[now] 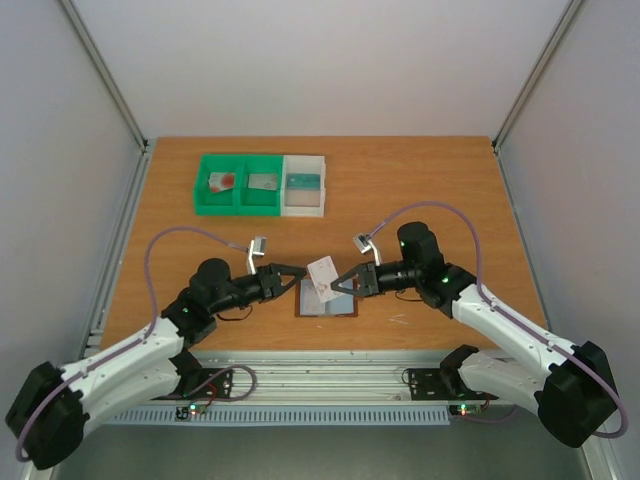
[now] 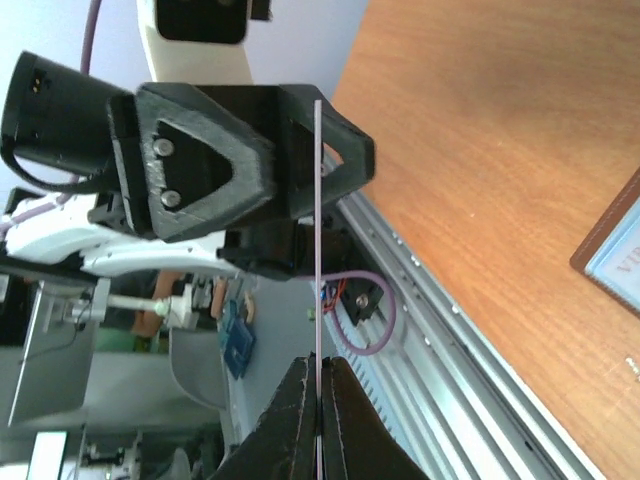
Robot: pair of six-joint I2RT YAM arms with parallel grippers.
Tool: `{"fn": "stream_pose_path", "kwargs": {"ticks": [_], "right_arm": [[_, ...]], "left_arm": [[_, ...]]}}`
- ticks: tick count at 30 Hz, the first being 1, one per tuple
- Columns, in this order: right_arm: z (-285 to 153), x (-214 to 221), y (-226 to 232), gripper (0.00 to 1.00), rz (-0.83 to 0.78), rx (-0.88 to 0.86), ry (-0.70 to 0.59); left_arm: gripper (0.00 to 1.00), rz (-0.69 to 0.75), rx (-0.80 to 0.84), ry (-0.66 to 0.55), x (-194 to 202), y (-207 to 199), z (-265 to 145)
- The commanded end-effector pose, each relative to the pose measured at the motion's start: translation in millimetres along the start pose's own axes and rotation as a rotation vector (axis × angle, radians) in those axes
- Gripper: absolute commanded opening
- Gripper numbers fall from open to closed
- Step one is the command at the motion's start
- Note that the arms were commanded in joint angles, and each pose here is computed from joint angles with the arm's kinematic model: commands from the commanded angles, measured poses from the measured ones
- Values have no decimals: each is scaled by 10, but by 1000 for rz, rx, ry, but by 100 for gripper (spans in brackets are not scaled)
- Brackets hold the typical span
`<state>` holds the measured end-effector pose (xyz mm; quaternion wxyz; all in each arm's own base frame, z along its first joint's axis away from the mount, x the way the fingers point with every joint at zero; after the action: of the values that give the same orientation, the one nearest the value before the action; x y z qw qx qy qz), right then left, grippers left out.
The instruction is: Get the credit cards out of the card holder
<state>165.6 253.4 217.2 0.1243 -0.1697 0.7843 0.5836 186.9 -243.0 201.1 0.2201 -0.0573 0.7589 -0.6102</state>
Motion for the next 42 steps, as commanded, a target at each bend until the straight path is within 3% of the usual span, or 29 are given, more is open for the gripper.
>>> {"fn": "stream_pose_path", "kwargs": {"ticks": [1,6,19,30,37,42], "right_arm": [[-56,114,190,1,-98,-67,101],[-121,212,366,1,-177,-130,176],[114,520,528,1,-200,-224,331],[146,613,567,1,-215,-226,367],[151,633,567,1,-216,-223,372],[158,635,515,2,-218,-188,372]], "left_arm": [[44,142,57,78,156,-221,-170],[50,225,67,182,348,-346,-355],[45,285,218,418,612,-739,-467],[26,237,208,512,737,-686,-553],[1,216,174,532,761,-574,-534],[0,209,177,534,748,-576,-511]]}}
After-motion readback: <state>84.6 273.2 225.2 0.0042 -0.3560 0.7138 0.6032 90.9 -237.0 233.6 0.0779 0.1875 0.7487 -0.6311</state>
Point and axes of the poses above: each gripper's point midway between its finger pads, its own z axis out along the fingers, its own y axis along the line the jaws close on, x = y × z, the point moved 2 cm from there along -z, back along the fingers, and after that the axes turned 2 degrees about -z, right-handed, at the moved point
